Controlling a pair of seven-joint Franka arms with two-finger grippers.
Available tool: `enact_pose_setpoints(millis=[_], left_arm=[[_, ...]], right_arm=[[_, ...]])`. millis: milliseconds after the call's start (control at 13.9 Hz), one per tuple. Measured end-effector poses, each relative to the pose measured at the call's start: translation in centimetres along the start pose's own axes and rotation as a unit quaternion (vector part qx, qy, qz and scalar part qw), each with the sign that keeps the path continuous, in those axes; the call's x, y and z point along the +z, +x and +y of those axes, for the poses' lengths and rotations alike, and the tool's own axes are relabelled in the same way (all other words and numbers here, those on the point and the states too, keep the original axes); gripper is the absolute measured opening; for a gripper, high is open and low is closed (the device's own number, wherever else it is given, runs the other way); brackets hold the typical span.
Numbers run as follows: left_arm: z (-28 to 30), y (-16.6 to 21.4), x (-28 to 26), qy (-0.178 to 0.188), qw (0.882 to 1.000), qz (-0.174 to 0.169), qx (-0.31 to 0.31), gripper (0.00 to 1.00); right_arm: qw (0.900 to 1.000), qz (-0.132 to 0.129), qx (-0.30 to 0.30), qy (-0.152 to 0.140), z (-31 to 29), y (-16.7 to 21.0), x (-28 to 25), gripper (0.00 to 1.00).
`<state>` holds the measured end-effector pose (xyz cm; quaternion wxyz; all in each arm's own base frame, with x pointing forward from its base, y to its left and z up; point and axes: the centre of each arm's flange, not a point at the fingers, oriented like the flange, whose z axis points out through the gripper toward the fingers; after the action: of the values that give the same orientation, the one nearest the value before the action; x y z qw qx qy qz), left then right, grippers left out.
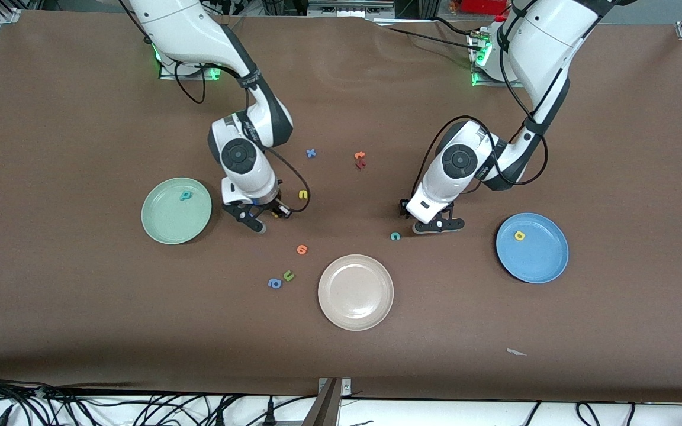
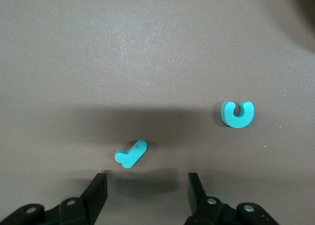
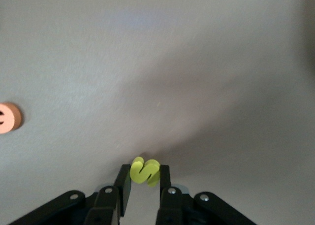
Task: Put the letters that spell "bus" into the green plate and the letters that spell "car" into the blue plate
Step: 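Place the yellow s into the green plate with the right gripper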
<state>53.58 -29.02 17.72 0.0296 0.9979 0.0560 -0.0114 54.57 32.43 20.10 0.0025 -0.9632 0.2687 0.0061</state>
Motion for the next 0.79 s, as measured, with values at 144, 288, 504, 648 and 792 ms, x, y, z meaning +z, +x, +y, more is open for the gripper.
enact_pose_setpoints(millis=[144, 288, 504, 648, 792], left_arm=[[-0.3, 0.1, 0.1, 0.006, 1.000, 0.003, 0.002, 0.70], [-0.5, 0.2, 0.2, 0.007, 1.000, 0.003, 0.001, 0.67], [-0.5, 0.1, 0.3, 0.008, 1.000, 0.002, 0.000, 0.63], [-0.6, 0.2, 0.3, 0.008, 1.000, 0.002, -0.001, 0.49], [-0.7, 0.2, 0.4, 0.009, 1.000, 0.002, -0.001, 0.46]], right_arm=[[0.999, -0.011, -0.036, -0.026, 1.9, 2.3, -2.3, 0.28], [0.995, -0.023, -0.089, -0.048, 4.9, 5.6, -4.4, 0.28], [0.982, -0.043, -0.171, -0.071, 10.9, 10.9, -6.2, 0.28], [0.976, -0.061, -0.197, -0.072, 14.1, 12.6, -5.6, 0.28], [0.976, -0.081, -0.193, -0.067, 15.8, 12.8, -4.4, 0.34]])
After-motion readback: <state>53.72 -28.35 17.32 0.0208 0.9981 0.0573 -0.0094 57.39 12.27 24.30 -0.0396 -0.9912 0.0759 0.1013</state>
